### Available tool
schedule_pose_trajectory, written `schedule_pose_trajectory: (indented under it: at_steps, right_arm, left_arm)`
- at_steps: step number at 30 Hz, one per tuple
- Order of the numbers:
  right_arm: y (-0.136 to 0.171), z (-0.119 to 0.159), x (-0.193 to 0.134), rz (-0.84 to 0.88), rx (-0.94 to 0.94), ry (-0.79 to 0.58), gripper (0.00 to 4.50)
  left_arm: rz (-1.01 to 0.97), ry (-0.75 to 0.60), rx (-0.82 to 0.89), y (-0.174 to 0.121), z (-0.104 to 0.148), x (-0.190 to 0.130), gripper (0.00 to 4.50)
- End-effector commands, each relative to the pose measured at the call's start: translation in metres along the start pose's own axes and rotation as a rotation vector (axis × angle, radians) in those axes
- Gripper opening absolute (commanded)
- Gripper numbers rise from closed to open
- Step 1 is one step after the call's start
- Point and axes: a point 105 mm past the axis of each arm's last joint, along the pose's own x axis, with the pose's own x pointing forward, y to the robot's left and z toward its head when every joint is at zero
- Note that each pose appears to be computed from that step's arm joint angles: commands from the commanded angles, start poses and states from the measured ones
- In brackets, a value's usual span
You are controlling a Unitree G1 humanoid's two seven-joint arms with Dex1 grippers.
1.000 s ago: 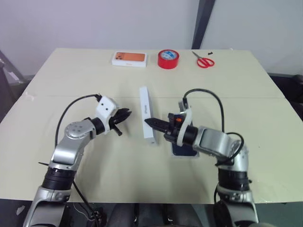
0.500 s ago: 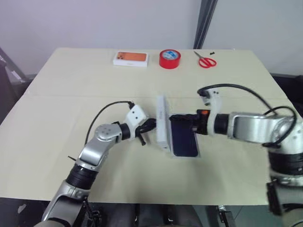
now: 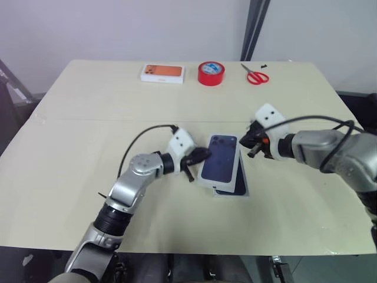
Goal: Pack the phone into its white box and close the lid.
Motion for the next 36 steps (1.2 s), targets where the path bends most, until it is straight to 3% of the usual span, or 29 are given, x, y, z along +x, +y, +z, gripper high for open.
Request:
schedule_pose_trajectory:
  at_steps: [1,10,17,24,36]
  right_arm:
    - [-0.001,0.002,-0.001,-0.020,-0.249,-0.006,0.04]
    - [0.015,-0.010,0.004,0.077,-0.356,0.016,0.04]
    - [0.021,-0.013,0.000,0.106,-0.360,0.017,0.04]
    - [0.018,-0.019,-0.006,0.114,-0.354,0.036,0.04]
    - [0.029,-0.032,-0.011,0.173,-0.355,0.080,0.04]
  left_arm:
    - [0.138,0.040,-0.055,0.025,0.003,-0.012,0.65]
    - [0.015,0.305,-0.028,0.002,-0.036,0.002,0.65]
    - [-0.165,0.206,-0.084,-0.028,-0.012,0.011,0.65]
    - [-0.245,0.213,-0.095,-0.043,-0.010,0.005,0.65]
    - [-0.206,0.248,-0.065,-0.037,-0.018,0.008,0.65]
